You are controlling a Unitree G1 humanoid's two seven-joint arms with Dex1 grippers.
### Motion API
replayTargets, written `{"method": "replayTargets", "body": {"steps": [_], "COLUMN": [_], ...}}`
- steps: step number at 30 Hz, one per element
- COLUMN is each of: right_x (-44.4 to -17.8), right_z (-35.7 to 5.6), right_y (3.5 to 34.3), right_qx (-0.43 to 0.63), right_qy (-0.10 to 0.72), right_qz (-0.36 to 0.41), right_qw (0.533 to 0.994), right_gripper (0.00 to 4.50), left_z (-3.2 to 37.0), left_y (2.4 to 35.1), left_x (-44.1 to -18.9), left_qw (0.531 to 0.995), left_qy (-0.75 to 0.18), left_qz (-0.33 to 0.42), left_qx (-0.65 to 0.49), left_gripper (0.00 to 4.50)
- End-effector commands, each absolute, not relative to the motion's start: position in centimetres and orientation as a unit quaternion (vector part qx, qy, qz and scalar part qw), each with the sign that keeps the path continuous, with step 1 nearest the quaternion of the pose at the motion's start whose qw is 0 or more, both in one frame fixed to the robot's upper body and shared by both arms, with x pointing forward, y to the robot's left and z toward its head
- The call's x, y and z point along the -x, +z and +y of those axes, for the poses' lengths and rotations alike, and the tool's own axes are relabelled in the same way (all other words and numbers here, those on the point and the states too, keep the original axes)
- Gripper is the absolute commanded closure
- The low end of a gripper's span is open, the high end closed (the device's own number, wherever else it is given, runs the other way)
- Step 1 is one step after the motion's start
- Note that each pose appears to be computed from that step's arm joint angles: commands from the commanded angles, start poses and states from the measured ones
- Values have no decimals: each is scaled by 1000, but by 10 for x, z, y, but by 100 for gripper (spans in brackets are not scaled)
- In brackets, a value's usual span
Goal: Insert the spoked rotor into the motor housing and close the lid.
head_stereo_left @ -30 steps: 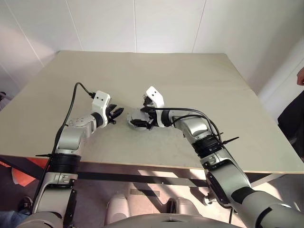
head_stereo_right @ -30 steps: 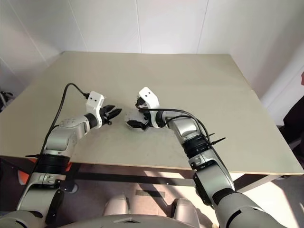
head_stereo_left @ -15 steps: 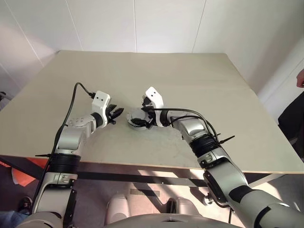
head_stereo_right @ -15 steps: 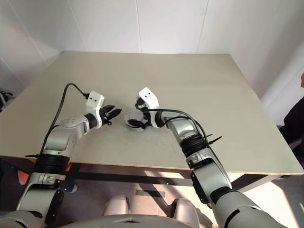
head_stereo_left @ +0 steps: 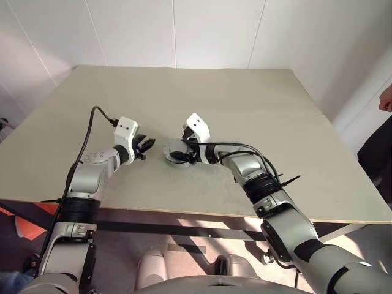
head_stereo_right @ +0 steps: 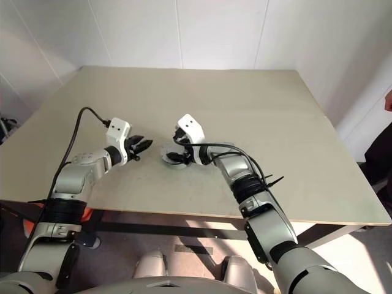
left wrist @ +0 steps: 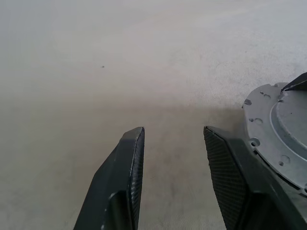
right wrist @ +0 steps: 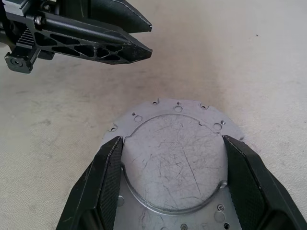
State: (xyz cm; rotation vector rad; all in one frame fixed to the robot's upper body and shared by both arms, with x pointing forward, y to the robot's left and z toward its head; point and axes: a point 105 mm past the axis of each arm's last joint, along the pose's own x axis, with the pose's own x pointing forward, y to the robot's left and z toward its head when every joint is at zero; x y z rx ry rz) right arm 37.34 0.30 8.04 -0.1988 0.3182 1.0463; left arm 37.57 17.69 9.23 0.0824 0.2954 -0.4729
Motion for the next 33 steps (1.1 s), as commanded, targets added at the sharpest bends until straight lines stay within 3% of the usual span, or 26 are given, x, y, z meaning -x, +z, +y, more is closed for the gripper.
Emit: {"method": "replayTargets", "body": {"steps": [1,21,33], "right_x": [-375,-370,-365], "right_z": [6,-2,3], "right_y": [106,91,105], "right_qx": [107,142,73], "right_qy": [507,518,535], "right_qz": [104,131,140], "right_qw": [849,833,830], "right_gripper": [137,137,137], "left_z": [180,177,174], "left_y": [105,102,100], "left_x": [-379,-378,-376], "left_qw": [965,963,962], "left_qy": [-228,-233,-237], "left_qz": [124,127,130], "left_qx": [-44,-43,-46], "left_gripper": [244,244,244]}}
